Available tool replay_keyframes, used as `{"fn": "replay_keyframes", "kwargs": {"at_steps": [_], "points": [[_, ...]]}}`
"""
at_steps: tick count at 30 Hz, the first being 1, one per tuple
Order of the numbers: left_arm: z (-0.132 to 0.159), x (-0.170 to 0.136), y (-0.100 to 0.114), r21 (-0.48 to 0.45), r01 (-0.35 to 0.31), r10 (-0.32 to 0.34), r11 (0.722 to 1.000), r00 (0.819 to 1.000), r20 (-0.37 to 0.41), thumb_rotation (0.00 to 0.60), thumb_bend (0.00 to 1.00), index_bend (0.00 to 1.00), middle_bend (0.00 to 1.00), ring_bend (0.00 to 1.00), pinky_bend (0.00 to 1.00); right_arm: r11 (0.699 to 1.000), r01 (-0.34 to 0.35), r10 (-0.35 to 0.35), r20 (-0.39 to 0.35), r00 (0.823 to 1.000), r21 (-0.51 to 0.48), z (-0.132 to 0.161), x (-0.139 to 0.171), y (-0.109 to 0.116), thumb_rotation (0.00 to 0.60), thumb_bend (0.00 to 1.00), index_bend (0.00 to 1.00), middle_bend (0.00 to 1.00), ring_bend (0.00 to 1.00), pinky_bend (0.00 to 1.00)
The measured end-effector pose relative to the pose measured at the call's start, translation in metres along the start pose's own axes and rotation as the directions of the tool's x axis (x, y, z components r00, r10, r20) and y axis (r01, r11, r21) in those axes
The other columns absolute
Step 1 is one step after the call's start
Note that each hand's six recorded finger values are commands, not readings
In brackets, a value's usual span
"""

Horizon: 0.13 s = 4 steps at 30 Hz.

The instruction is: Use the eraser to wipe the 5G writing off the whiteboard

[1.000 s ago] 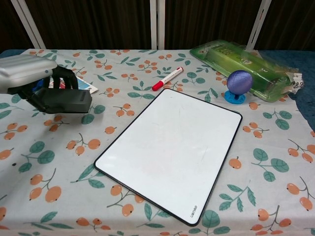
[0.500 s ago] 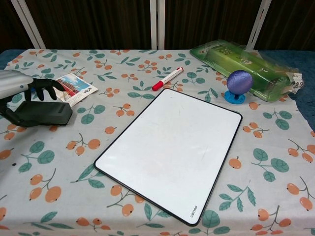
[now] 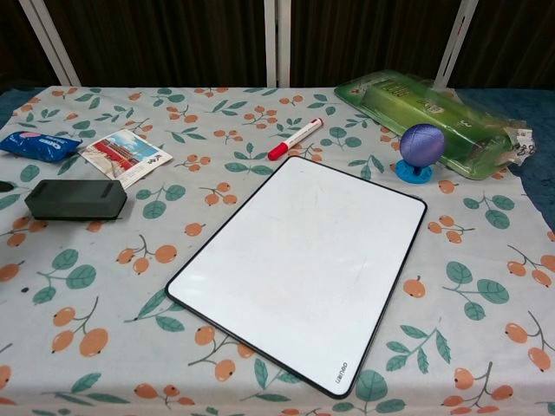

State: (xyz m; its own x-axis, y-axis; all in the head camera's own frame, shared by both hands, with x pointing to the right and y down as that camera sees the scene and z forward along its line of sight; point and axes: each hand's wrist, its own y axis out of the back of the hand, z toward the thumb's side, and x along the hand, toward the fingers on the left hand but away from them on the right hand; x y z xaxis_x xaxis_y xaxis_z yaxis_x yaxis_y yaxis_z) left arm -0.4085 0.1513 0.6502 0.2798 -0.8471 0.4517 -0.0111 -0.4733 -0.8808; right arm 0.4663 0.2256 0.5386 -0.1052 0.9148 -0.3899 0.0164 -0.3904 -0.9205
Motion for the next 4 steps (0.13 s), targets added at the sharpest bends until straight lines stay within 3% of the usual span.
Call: {"fn": "replay_keyframes", "kwargs": {"at_steps": [4], "points": [[-0.034,-0.032,0.018,0.03,-0.041,0.045,0.999,0.992,-0.121,0.37,0.0,0.04,0.06,0.07,0.21,1.0,-0.008,0.008,0.007,1.0,0.015,-0.002,-0.004,-0.001,0.6,0.23,0.0,0.0,0.0,0.0]]}}
